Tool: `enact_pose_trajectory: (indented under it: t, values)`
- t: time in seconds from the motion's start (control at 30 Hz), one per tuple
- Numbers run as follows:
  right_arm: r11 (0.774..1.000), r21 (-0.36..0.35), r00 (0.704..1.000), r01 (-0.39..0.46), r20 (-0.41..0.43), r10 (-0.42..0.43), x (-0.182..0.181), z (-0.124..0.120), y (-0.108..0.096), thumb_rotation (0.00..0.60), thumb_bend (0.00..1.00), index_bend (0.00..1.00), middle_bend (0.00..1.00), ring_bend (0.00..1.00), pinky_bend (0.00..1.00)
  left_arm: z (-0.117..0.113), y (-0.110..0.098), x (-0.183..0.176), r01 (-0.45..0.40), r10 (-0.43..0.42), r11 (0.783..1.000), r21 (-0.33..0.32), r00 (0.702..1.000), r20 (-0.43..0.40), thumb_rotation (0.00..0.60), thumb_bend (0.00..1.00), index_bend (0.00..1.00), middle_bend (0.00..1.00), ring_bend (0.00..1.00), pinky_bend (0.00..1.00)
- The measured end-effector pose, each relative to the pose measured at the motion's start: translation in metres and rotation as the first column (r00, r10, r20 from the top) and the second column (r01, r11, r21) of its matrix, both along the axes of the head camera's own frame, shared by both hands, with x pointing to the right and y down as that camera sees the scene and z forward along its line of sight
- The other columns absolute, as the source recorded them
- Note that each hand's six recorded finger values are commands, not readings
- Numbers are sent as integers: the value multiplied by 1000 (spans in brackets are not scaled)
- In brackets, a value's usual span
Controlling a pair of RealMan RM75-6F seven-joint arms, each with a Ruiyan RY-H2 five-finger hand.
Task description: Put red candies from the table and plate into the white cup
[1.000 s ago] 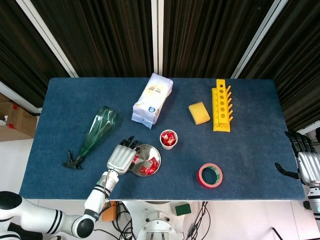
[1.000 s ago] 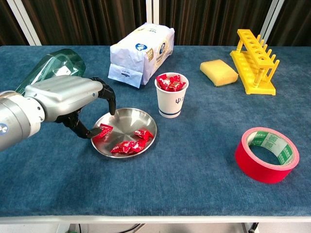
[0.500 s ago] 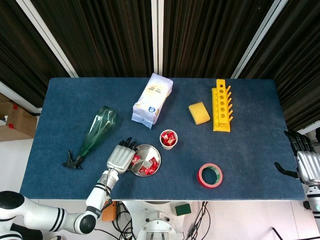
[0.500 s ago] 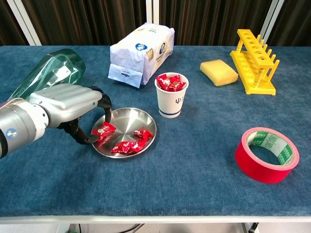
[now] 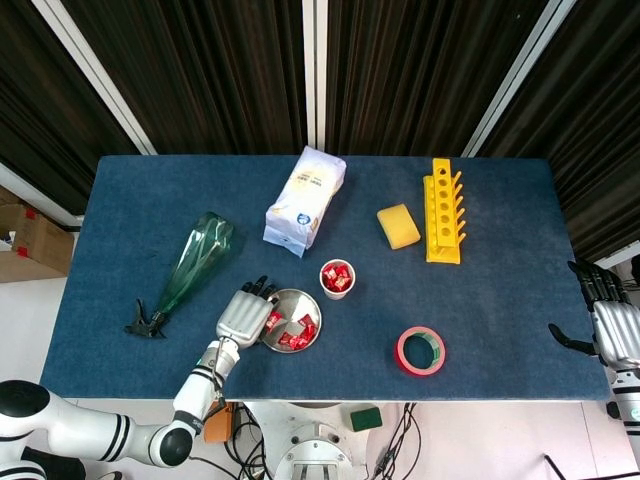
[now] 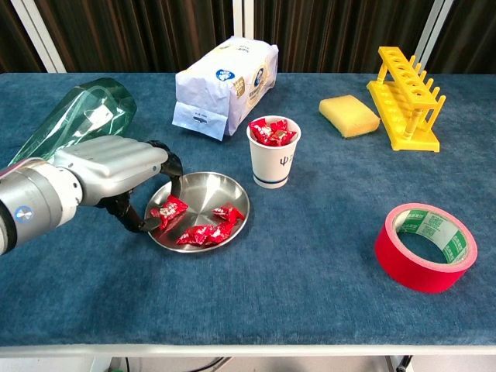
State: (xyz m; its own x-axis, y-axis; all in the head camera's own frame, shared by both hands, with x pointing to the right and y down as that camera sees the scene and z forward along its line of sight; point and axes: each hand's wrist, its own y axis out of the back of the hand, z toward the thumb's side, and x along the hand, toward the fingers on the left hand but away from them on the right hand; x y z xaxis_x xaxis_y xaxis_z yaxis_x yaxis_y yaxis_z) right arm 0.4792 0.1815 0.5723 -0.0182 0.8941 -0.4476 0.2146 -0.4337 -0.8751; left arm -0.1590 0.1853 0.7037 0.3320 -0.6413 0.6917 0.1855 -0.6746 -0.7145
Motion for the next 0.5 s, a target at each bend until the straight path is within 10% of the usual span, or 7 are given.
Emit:
enact_pose_trajectory:
  t: [0.5]
  values:
    - [1000,0,1000,-1,0,1,0,0,0,600,221,0,0,0,0,2,0,2,16,-16,1000,4,999,-28,600,298,572,181,25,202]
